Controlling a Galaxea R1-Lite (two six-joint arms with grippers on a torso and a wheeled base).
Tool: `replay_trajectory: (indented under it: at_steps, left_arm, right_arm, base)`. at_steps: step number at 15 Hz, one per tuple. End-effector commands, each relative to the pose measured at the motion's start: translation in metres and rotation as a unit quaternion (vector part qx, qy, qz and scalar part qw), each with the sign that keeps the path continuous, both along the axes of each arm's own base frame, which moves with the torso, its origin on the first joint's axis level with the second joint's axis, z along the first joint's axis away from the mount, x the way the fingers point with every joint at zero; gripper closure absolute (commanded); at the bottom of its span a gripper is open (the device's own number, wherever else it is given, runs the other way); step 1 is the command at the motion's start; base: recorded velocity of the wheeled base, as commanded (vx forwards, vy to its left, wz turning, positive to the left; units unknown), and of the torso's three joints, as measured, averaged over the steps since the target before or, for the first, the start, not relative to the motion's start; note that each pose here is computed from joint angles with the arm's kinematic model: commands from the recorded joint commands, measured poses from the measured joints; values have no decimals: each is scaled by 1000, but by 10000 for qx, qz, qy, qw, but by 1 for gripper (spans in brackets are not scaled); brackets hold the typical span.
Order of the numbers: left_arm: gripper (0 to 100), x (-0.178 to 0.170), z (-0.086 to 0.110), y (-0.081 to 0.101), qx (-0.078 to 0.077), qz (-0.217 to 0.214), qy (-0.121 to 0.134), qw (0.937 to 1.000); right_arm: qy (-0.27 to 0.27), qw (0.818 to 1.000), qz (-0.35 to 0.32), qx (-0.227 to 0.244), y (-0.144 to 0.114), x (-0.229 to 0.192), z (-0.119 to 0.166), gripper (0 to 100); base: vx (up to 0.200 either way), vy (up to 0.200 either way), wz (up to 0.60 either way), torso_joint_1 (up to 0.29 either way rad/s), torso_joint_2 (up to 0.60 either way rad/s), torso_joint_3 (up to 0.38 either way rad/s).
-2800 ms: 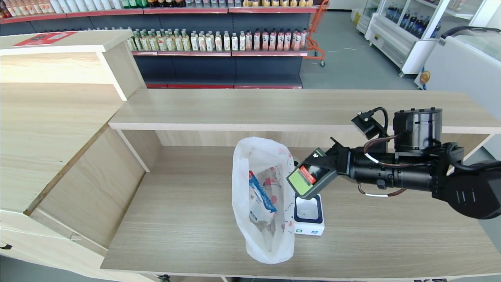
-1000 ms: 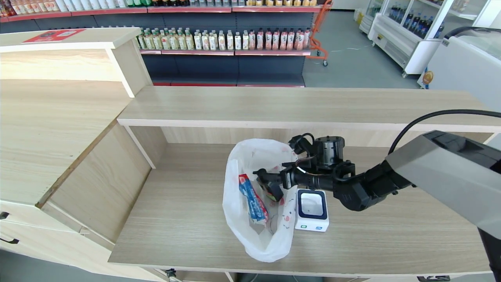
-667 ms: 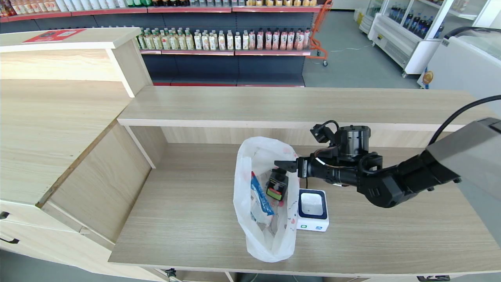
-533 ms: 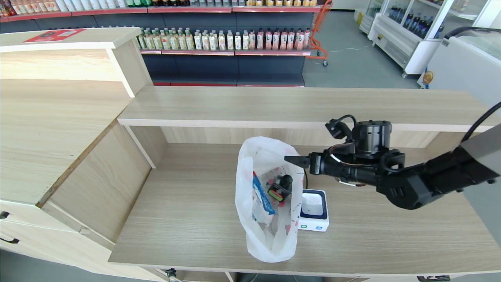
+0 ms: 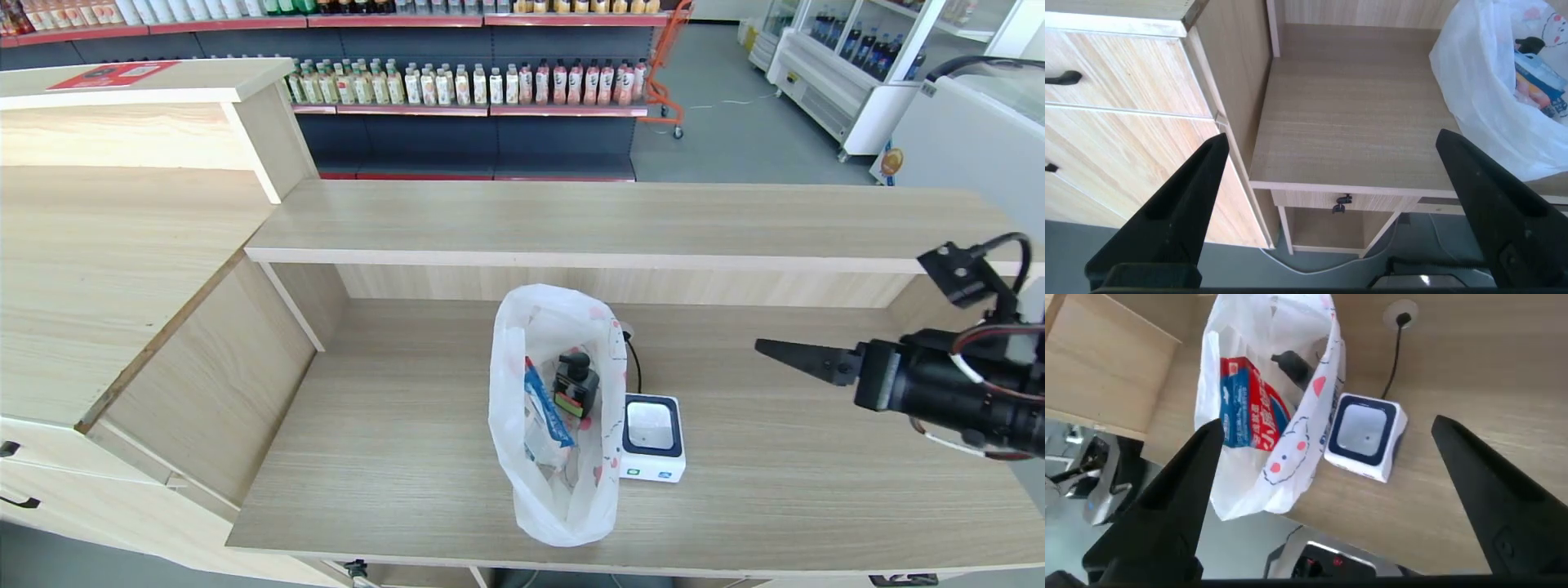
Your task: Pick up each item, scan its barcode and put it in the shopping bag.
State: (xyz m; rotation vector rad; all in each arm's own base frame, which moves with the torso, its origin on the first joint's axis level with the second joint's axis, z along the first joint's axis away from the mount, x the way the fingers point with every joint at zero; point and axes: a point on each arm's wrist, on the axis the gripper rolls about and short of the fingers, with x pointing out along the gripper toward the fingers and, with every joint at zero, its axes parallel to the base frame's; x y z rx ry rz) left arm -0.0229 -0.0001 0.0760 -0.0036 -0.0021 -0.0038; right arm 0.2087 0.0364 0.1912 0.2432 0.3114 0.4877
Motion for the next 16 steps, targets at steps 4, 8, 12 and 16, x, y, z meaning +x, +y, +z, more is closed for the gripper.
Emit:
replay_trajectory:
  at_steps: [4, 8, 12, 16]
  left_arm:
    - [0, 0, 0, 0, -5, 4, -5, 10000]
    - [0, 0, 0, 0, -5, 4, -5, 10000]
    - [0, 0, 0, 0, -5, 4, -5, 10000]
    - [0, 0, 0, 0, -5, 4, -5, 10000]
  right_arm:
    - [-812, 9692, -1992, -1200, -35, -196, -66, 0]
    - [-1407, 9520, -2404, -1273, -35, -227, -112, 0]
    - [-1537, 9534, -2309, -1191, -36, -232, -116, 0]
    - [-1536, 9532, -2304, -1215, -36, -232, -116, 100]
  base:
    - [0, 0, 0, 0, 0, 0]
    - [0, 0, 0, 0, 0, 0]
    - [0, 0, 0, 0, 0, 0]
    - [0, 0, 0, 0, 0, 0]
